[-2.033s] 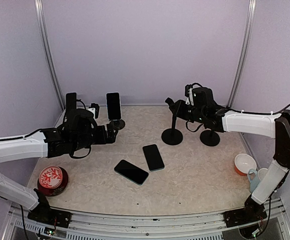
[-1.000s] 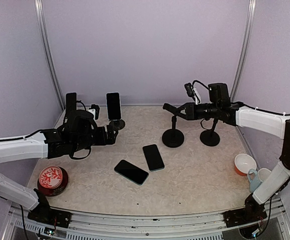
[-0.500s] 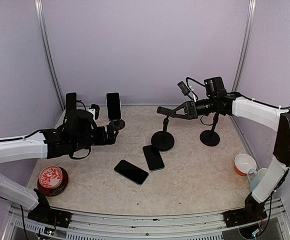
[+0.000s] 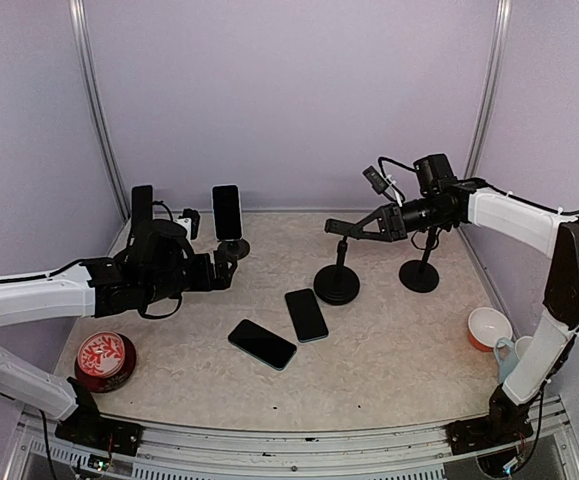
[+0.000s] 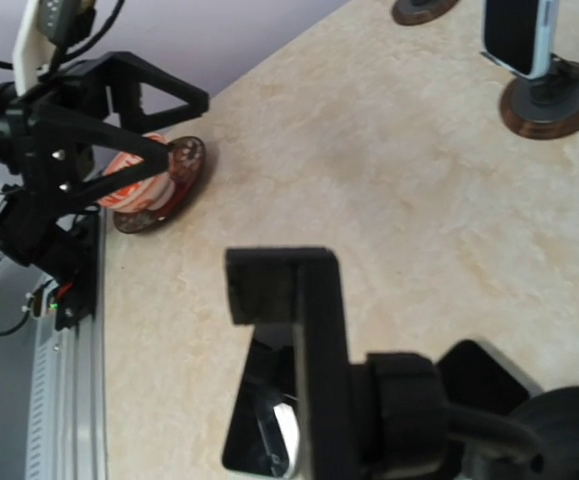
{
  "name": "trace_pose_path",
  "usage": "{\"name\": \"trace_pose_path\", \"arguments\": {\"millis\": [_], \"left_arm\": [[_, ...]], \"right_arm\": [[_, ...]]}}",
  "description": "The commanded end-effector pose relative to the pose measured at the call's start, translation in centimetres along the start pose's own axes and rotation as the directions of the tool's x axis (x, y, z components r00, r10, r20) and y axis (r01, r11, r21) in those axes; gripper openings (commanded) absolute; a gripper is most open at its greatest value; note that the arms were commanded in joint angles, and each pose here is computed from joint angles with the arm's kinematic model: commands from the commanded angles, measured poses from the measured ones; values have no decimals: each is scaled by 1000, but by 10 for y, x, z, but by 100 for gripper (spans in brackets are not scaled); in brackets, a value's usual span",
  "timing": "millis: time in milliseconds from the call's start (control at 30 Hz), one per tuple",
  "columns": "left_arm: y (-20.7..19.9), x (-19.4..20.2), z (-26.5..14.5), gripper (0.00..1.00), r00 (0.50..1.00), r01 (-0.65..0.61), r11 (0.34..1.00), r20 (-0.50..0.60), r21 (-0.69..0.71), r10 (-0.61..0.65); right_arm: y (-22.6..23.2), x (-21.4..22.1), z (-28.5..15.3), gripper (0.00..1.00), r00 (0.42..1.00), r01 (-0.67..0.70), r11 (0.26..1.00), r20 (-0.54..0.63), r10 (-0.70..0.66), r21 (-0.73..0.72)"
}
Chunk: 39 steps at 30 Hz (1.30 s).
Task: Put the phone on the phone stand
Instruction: Adjust the phone stand at the center of the board.
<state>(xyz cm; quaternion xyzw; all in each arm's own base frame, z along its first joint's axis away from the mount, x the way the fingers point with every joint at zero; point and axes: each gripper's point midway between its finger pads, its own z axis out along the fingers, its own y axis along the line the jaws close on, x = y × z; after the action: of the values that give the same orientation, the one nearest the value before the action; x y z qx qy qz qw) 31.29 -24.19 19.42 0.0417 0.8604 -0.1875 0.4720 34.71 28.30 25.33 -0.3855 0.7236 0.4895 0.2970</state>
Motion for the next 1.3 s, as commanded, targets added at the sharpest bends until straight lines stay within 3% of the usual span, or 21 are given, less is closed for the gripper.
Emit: {"name": "trace_pose_path", "arguments": {"millis": [0,333,733,867,1100,1267], "left_arm": [[-9,-9,0,99,1000,-13,1000,18,21,13],[-9,-7,1,99,1000,-18,1000,13,19,17],[-6,-1,1,99,1000,-6,1000,5,20,6],[-6,-1,1,99,1000,-5,1000,5,21,5],[-7,-1,1,99,1000,-3,1000,6,23,3],[-8,1,3,99,1000,-1,1000,2,29,1]], "right_arm": [[12,-23,-21,3,991,123,992,54,-123,-4],[0,-11,-16,4,995,91,996,31,-90,-19],[-20,-1,-8,16,998,55,998,-9,-55,11],[-25,-1,-8,25,999,49,998,-17,-49,27],[-32,-8,-14,50,998,55,991,-26,-52,125],[-29,-14,-21,59,998,66,981,-20,-64,184]]}}
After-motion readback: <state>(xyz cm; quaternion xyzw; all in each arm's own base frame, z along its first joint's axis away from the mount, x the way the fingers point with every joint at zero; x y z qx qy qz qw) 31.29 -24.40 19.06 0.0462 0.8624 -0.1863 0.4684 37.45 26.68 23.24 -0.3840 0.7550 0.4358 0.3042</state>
